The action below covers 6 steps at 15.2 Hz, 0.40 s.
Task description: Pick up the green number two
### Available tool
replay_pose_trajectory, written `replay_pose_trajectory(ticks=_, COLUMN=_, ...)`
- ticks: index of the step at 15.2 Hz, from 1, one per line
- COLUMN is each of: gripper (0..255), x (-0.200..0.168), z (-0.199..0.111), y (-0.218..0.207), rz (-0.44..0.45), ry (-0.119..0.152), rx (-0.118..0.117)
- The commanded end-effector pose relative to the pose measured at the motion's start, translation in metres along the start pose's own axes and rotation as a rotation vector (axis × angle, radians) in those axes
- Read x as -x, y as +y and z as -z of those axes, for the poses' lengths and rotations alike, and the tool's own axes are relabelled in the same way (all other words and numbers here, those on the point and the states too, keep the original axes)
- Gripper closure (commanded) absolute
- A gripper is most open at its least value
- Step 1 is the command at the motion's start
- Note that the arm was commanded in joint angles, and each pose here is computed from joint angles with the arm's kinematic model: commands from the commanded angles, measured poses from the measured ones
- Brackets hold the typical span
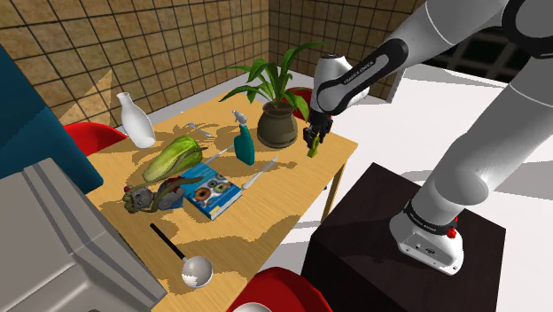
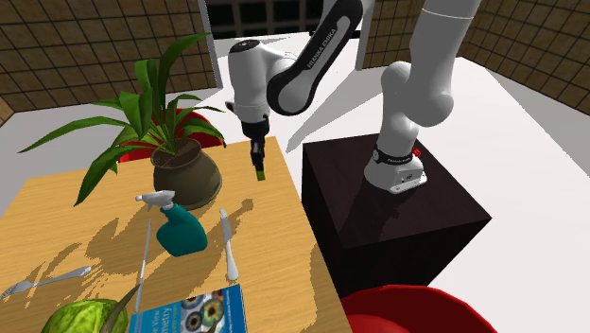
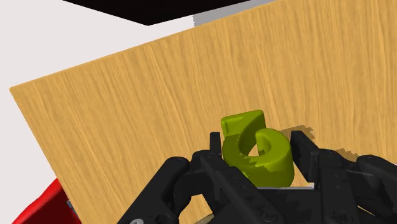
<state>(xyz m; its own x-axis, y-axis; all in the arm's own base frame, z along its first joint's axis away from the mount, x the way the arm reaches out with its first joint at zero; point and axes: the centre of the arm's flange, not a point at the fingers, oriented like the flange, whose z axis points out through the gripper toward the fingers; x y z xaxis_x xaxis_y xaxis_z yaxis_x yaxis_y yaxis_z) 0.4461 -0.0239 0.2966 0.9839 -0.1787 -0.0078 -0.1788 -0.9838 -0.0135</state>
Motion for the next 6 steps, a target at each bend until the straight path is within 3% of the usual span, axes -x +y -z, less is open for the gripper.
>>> replay_pose_trajectory(ticks=1, gripper=255, x=0.000, z=0.011, y=0.000, rz=0.000, ry=-0.001, rx=0.000)
replay_pose_trajectory(ticks=6, gripper=255, x=0.000, z=0.027, y=-0.001, rz=0.000, ry=-0.001, rx=0.000)
